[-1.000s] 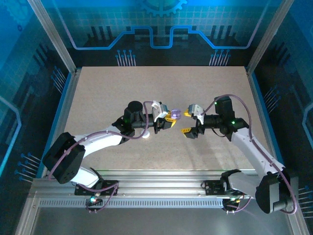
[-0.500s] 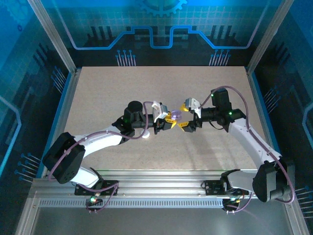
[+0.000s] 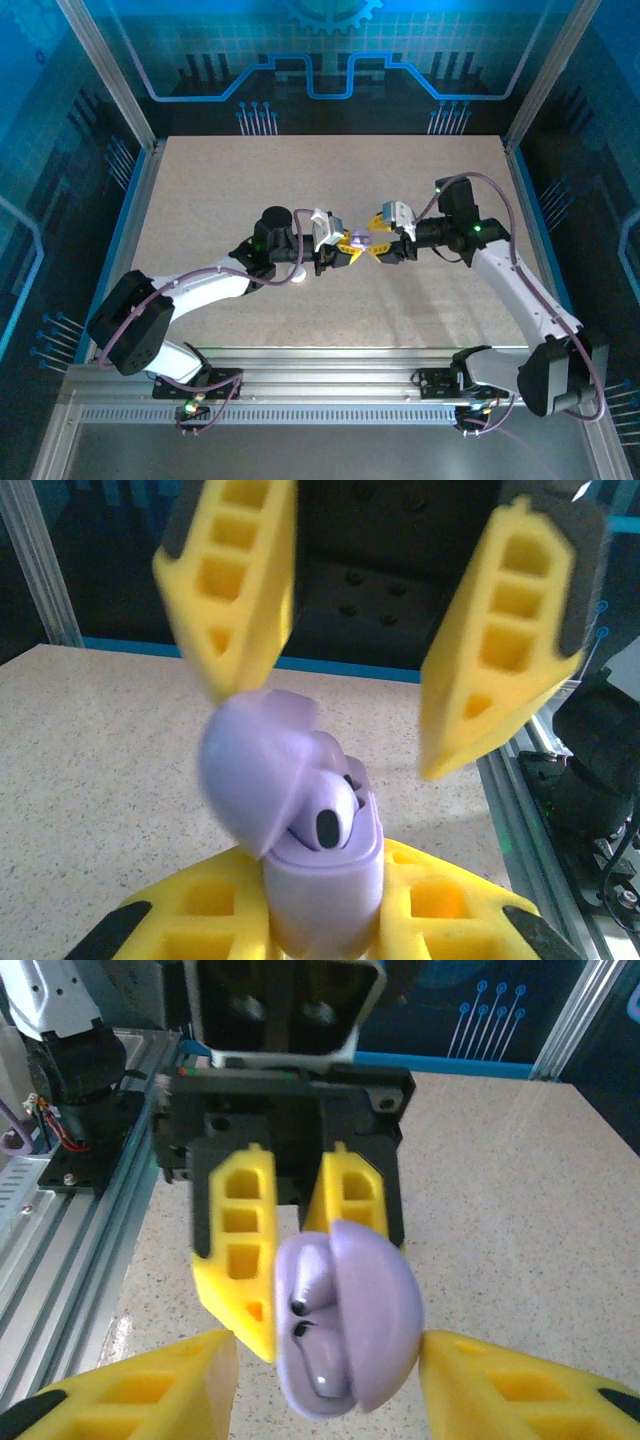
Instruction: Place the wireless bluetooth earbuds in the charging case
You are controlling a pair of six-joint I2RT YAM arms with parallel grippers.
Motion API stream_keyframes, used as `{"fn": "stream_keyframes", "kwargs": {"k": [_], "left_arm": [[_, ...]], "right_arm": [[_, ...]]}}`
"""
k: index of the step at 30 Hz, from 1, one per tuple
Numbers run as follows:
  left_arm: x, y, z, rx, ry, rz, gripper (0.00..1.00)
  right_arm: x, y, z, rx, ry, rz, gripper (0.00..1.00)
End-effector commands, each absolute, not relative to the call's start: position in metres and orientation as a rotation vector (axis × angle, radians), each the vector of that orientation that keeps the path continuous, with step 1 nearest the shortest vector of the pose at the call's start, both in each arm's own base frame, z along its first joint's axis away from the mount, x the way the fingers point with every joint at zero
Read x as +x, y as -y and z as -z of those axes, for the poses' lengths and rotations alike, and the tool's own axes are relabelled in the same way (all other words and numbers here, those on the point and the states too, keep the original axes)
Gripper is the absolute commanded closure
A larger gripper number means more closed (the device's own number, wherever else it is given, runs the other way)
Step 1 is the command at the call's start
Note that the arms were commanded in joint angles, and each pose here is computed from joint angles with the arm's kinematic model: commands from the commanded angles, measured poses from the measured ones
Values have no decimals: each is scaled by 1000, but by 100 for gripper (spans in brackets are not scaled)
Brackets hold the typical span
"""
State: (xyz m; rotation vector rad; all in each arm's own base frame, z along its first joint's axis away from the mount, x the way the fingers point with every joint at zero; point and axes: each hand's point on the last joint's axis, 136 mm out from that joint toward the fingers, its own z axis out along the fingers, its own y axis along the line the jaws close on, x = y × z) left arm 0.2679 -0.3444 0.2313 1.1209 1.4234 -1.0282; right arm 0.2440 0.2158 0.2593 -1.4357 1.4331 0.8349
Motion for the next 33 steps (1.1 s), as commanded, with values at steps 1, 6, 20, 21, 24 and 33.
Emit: {"fn": "stream_keyframes", "kwargs": {"k": [1,6,20,21,24,33], "left_arm": [[276,343,-251,1106,-1362,984,90],[274,343,-252,1108,-1356,994,90],[270,343,-257,1117,-1324,1011,90],[269,343,-257,1119,-1324,1011,90],[268,343,-258,1121,-1320,1010,90],[266,342,-259,1126,-1312,1012,90]], "right_arm": [[219,-216,-270,-1445,-1378,-915,50],[225,-215,-269,-1426,-1390,-890,51],[245,-226,-264,-1452,-1411,-919,56],[245,-226,-264,-1453,-1407,-919,58],[246,-227,-263,-1454,-1402,-926,57],[251,-230,-260,-1468,-1404,-943,63]]}}
